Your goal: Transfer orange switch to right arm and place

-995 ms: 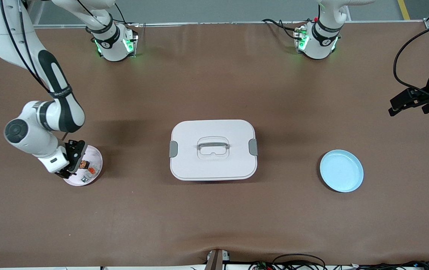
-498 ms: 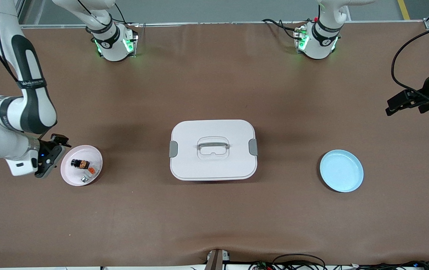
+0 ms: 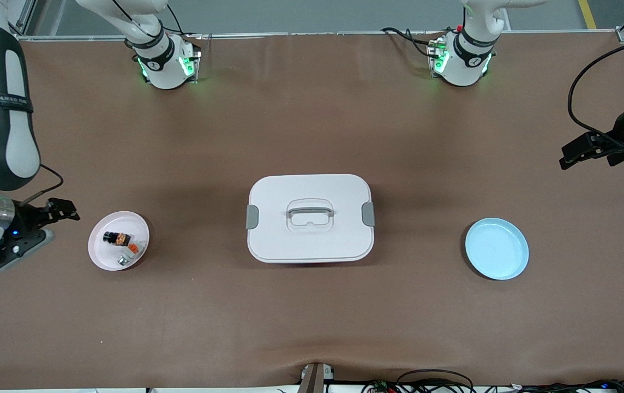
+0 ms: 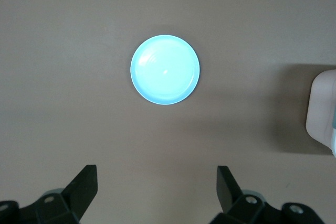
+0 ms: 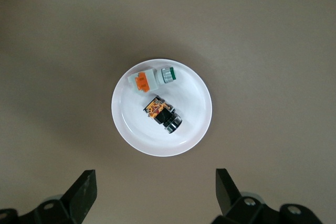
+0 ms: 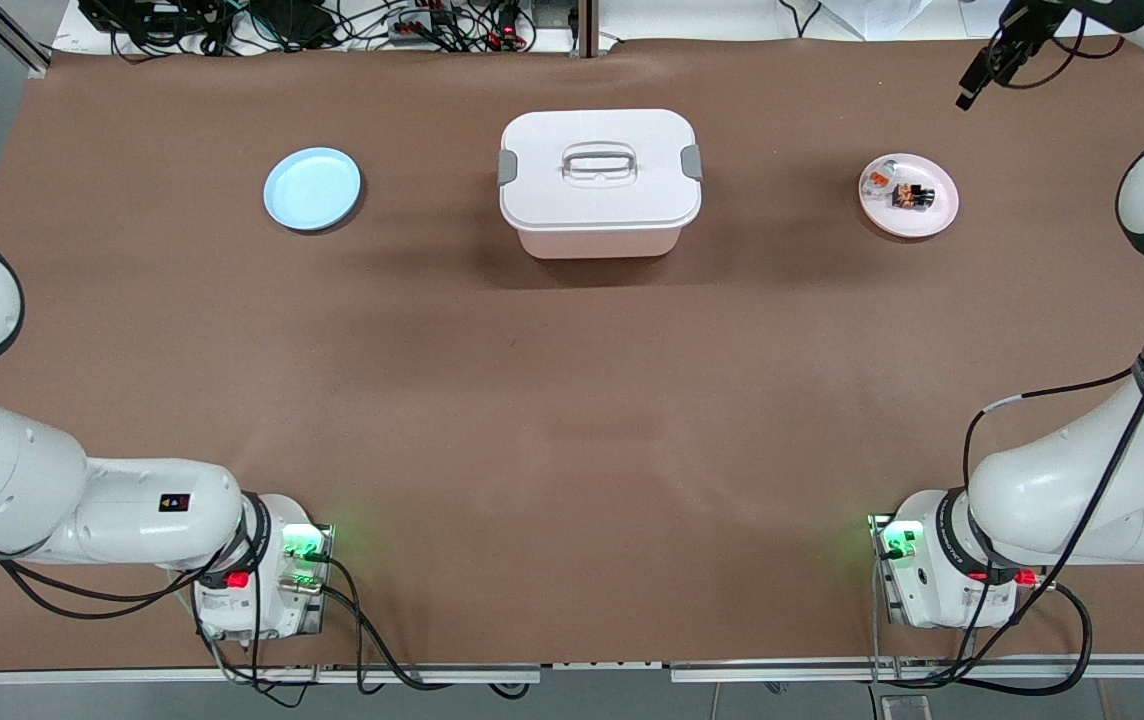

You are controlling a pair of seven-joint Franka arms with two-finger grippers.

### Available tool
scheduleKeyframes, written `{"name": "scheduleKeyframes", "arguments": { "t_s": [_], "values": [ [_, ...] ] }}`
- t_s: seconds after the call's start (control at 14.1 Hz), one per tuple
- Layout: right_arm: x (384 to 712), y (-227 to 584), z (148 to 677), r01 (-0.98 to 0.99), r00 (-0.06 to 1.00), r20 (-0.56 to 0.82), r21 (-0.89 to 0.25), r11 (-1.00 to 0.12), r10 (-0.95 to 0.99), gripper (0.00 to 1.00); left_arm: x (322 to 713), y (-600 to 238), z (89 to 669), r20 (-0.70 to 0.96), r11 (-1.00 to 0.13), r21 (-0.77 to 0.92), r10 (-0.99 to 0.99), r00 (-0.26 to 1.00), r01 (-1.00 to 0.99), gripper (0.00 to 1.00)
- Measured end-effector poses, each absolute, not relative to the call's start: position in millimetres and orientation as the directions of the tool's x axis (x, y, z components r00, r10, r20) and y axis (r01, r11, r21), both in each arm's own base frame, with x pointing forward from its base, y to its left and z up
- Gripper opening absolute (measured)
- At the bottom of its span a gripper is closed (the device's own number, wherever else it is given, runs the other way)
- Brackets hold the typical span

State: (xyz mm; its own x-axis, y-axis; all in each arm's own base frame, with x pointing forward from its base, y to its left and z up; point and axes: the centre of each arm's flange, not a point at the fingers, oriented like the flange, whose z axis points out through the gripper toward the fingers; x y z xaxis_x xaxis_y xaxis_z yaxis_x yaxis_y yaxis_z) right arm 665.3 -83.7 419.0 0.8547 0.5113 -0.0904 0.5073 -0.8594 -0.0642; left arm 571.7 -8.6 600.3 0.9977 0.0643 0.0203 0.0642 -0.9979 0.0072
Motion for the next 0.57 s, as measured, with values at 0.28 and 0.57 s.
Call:
{"name": "scheduleKeyframes", "arguments": {
  "t_s": [0.28, 0.57],
  "values": [
    [666, -84, 444, 0.326, 0.942, -0.071, -0.031, -0.945, 0.327, 1.00, 572, -9, 601, 0.021, -0.998, 0.007, 0.064, 0.998, 0.064, 1.00],
    [659, -84, 479, 0.177, 0.984, -0.019, -0.045, -0.983, 0.178, 1.00, 572, -9, 601, 0.022, -0.998, 0.007, 0.064, 0.998, 0.064, 1.00]
  ]
}}
